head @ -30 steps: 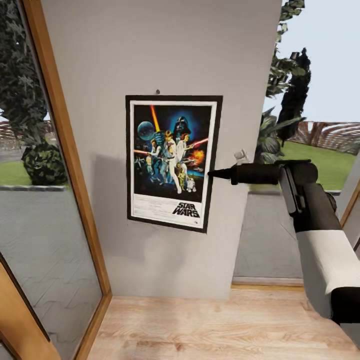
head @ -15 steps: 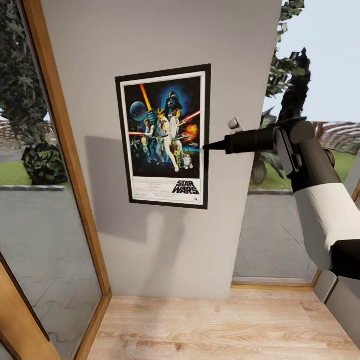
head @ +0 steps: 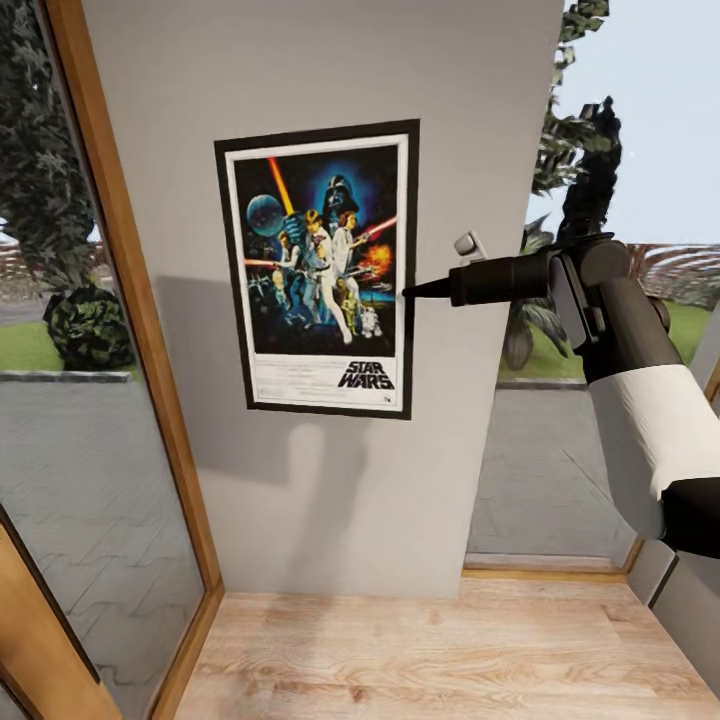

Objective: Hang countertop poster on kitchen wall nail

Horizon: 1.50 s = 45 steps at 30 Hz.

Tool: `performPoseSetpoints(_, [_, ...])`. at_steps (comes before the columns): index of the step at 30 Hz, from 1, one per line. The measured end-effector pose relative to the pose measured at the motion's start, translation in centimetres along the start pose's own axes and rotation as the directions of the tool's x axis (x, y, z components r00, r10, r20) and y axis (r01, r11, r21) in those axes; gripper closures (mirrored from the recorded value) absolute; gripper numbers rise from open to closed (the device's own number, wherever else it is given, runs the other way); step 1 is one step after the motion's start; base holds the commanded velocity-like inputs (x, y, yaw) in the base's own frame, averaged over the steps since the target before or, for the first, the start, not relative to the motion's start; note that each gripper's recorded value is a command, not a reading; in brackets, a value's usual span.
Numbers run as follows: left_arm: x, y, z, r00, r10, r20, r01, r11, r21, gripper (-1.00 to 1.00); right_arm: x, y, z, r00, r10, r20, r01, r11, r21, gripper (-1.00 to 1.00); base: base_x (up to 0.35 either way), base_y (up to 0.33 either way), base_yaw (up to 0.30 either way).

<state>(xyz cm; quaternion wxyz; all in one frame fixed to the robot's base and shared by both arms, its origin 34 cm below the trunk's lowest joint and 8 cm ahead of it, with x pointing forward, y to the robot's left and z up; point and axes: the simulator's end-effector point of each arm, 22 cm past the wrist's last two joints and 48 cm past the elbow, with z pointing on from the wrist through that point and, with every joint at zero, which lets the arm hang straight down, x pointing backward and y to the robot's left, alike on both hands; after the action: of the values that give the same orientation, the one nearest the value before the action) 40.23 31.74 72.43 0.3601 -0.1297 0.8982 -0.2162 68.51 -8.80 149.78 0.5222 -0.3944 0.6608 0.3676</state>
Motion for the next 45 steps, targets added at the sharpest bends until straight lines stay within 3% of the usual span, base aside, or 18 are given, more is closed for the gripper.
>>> performPoseSetpoints(3, [0.0,0.0,0.0,1.000,0.000,0.000,0.000,1.000,0.000,-1.00,0.0,1.2,0.0,1.000,0.003,0.003,-0.003,0.998,-0.060,1.00,0.000,0.000,0.000])
performPoseSetpoints(6, [0.0,0.0,0.0,1.000,0.000,0.000,0.000,1.000,0.001,-1.00,0.0,1.4,-0.1,1.000,0.001,0.005,-0.001,0.998,-0.070,1.00,0.000,0.000,0.000])
performPoseSetpoints(22, [-0.1,0.3,-0.1,1.000,0.002,0.000,-0.002,1.000,-0.003,-1.00,-0.2,1.5,-0.1,1.000,-0.011,0.010,0.012,0.997,-0.072,1.00,0.003,0.000,0.000])
performPoseSetpoints(45, [-0.3,0.7,-0.3,1.000,0.004,0.000,-0.004,1.000,-0.009,-1.00,-0.8,1.4,-0.7,0.999,-0.006,0.035,0.008,0.998,-0.066,1.00,0.192,0.000,0.000])
